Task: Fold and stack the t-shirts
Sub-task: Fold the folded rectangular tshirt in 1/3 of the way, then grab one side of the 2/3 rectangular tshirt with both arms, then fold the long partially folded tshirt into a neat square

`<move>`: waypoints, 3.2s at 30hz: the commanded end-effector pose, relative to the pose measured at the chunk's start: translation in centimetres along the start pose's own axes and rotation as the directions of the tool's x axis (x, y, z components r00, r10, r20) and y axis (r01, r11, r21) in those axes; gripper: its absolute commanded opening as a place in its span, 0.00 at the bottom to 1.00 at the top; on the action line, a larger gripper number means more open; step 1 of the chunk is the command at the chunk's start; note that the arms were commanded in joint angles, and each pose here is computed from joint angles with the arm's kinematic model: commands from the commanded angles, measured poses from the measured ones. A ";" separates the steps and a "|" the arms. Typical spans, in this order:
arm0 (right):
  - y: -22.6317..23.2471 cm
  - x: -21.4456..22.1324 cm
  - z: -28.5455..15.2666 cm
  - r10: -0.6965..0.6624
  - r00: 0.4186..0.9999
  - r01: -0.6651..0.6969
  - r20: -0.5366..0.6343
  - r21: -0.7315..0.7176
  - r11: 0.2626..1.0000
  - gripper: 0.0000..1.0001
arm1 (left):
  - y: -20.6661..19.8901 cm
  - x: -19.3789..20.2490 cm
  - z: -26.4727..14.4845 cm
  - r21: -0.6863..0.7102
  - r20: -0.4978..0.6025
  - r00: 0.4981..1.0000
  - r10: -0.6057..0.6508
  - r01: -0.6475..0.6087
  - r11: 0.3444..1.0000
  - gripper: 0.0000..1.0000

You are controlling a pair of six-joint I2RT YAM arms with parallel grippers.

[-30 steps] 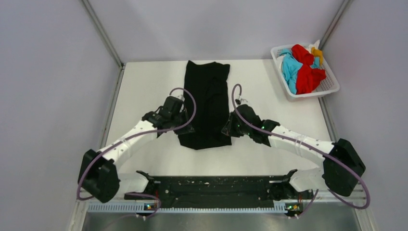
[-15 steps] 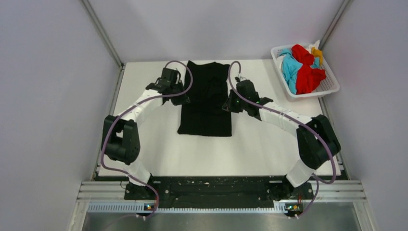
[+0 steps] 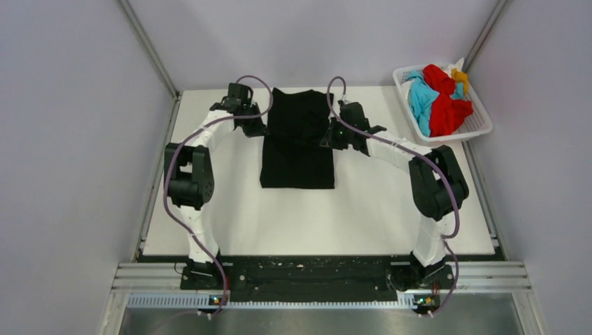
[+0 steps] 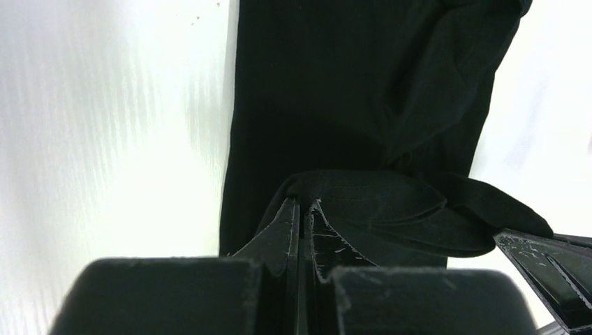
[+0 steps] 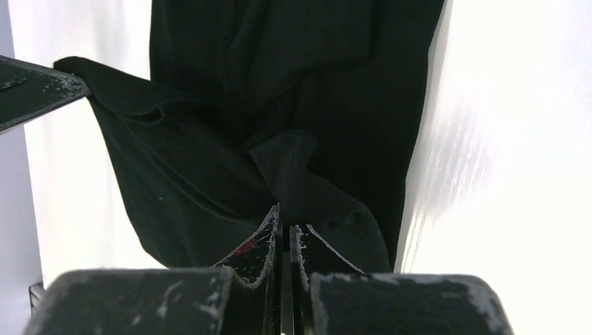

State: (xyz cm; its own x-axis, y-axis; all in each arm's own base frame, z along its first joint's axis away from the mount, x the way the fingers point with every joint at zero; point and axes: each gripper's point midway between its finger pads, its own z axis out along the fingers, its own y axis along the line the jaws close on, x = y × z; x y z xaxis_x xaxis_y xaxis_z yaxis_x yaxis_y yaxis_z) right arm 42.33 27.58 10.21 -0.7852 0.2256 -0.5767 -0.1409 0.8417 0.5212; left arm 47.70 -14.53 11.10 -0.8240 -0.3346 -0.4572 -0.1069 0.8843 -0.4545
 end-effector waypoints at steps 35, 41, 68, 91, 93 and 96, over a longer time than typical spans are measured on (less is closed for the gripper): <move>-1.8 7.8 -6.9 0.022 0.988 -0.035 -0.153 -0.082 0.996 0.98 | 4.7 11.9 -4.1 0.023 -0.162 0.977 -0.138 0.144 0.989 0.98; -2.4 10.4 -6.4 0.053 0.974 -0.069 -0.219 -0.066 0.995 0.95 | 5.8 14.2 -2.2 0.008 -0.215 0.958 -0.189 0.195 0.981 0.74; -3.8 14.3 -4.0 0.098 0.944 -0.109 -0.314 -0.016 0.994 0.14 | 6.4 15.9 -2.1 0.013 -0.240 0.952 -0.189 0.198 0.980 0.00; 5.3 8.2 -22.7 -0.253 0.947 0.148 -0.196 -0.432 0.890 0.00 | -1.1 14.9 -20.7 0.261 0.051 0.997 -0.054 0.039 0.965 0.00; 5.0 5.8 -22.2 -0.220 0.969 0.158 -0.112 -0.401 0.902 0.00 | -2.0 13.0 -20.7 0.286 0.109 0.993 -0.050 0.017 0.958 0.00; 5.2 3.2 -21.3 -0.174 0.984 0.146 -0.028 -0.419 0.896 0.00 | -2.6 9.9 -19.9 0.259 0.160 0.985 -0.069 0.026 0.966 0.00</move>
State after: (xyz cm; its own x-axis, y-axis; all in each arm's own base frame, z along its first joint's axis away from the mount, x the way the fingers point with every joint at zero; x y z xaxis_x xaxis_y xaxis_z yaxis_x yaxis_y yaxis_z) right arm 22.83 22.76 22.25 -0.8336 -0.0355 -0.5513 -0.4672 0.5778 0.6692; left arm 24.45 -14.12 20.41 -0.7956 -0.4103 -0.4456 -0.0061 0.7410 -0.6715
